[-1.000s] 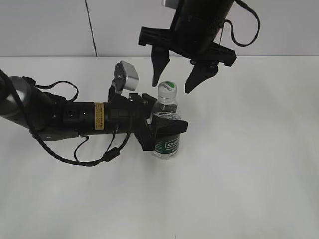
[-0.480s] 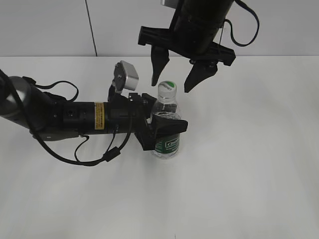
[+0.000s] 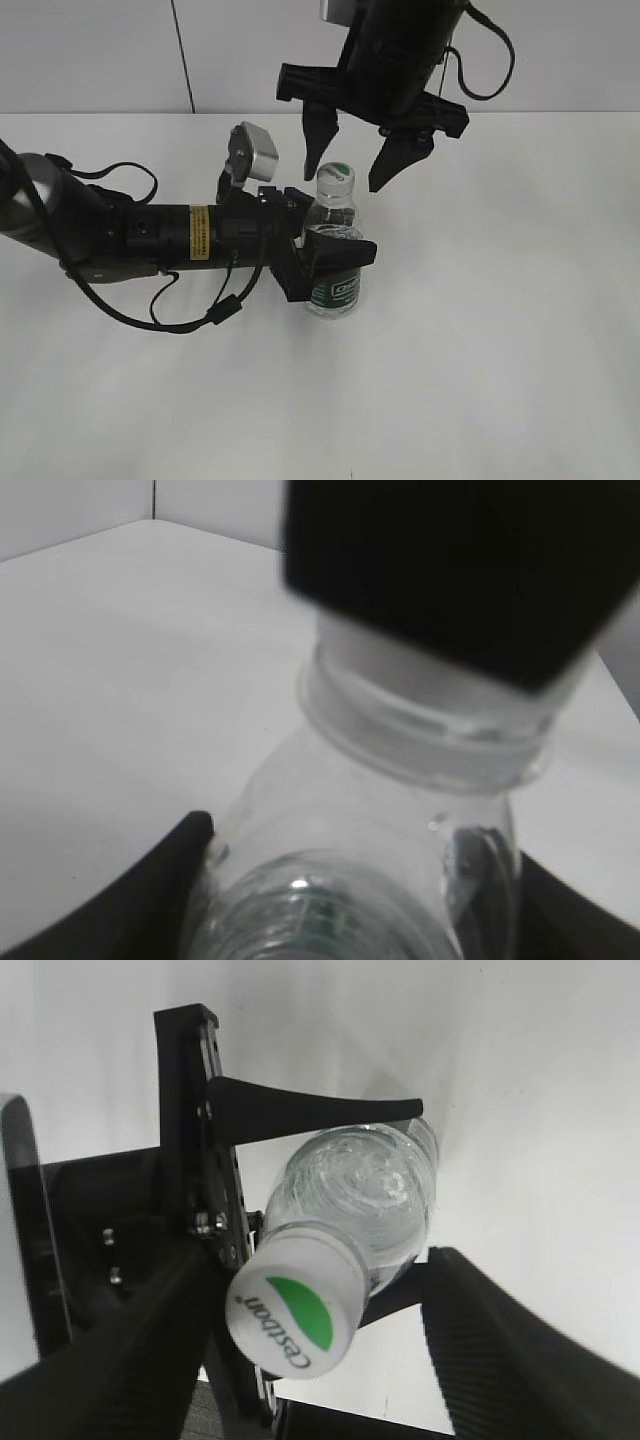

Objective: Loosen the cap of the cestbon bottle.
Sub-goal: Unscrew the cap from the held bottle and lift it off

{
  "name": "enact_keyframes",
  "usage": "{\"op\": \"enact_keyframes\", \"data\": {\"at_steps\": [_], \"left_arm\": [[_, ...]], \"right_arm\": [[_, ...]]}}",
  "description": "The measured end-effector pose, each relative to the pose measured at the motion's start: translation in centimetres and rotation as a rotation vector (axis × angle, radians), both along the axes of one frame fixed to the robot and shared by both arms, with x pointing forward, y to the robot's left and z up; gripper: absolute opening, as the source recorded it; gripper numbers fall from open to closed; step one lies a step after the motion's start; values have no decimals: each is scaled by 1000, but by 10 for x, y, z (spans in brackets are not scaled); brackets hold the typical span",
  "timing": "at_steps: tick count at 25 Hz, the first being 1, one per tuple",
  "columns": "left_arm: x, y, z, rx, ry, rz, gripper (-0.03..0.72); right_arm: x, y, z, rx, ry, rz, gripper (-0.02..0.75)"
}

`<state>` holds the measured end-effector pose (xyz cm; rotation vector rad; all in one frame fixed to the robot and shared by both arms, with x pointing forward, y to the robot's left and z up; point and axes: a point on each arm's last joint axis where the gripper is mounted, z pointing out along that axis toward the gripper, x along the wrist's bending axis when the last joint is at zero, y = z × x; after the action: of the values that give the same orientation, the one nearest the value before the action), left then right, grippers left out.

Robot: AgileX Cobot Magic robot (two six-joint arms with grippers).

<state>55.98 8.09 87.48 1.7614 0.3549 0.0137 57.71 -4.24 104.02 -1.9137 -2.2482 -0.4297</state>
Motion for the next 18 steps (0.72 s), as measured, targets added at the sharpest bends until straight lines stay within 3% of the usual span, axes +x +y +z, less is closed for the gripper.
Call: {"op": "enact_keyframes", "data": {"at_steps": [8,15,18], "left_arm": [[0,0,0,1,0,1,435],[0,0,0,2,0,1,435],[0,0,0,3,0,1,435]], "right_arm": [[0,1,-2,-4,2,6,497],[-1,1,-2,-2,10,7,337],[-1,2,-1,-3,6,16,312]]}}
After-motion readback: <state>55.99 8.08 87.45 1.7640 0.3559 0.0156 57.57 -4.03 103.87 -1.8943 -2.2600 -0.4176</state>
